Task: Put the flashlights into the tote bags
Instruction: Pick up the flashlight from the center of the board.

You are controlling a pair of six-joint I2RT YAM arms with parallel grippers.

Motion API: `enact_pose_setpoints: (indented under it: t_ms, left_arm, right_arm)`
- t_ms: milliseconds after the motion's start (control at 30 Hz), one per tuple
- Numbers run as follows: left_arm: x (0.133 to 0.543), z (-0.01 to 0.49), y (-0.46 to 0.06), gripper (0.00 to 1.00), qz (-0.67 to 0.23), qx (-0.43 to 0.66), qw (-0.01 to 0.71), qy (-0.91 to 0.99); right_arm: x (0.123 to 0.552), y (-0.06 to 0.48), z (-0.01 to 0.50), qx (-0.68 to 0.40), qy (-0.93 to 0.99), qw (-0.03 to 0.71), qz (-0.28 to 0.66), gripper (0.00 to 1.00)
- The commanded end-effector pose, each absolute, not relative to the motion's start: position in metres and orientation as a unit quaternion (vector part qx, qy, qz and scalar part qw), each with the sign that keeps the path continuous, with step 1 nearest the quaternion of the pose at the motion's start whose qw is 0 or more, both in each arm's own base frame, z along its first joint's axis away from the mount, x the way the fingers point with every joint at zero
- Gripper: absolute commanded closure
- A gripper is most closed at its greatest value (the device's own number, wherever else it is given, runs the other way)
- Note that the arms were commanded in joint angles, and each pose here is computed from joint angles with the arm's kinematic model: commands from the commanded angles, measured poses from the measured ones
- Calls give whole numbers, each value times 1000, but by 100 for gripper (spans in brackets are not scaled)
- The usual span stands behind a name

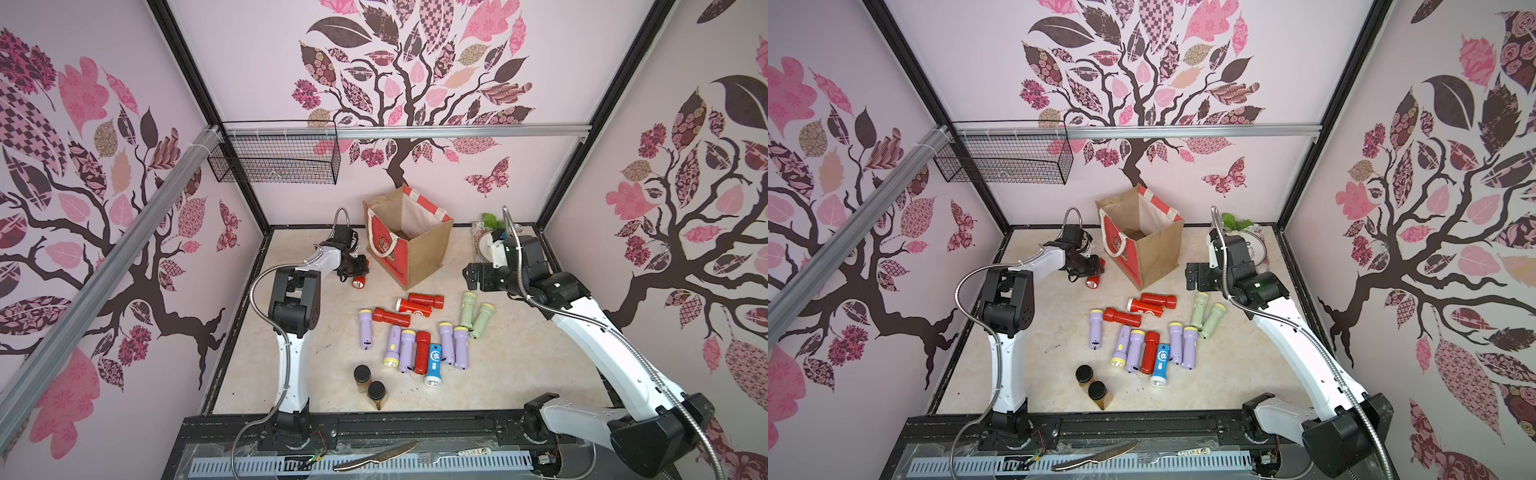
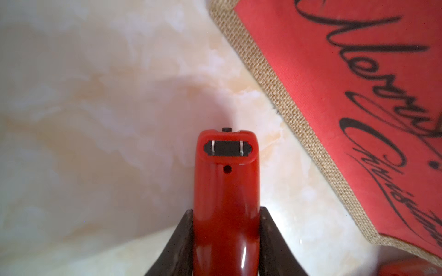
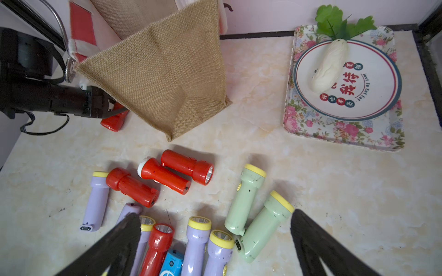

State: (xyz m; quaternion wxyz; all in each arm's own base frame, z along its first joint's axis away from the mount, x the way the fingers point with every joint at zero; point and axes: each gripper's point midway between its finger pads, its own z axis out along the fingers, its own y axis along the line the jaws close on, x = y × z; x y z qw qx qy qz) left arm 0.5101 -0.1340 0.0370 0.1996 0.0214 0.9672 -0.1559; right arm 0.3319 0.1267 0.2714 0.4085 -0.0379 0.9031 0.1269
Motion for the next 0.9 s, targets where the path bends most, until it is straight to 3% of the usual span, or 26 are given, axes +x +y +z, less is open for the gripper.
enact_pose_setpoints:
  t_ms: [0, 533, 867]
  left_arm:
    - [497, 65, -129, 98, -157, -11, 209, 965]
    - [428, 155, -119, 100, -192, -69, 253, 946]
    - [401, 251, -126, 100, -258, -95, 323, 906]
  right_arm:
    - [336, 131, 301, -33, 884, 442, 147, 0]
    - [336, 138, 313, -36, 870, 460, 172, 0]
    - [331, 141, 324, -45, 859, 473, 189, 0]
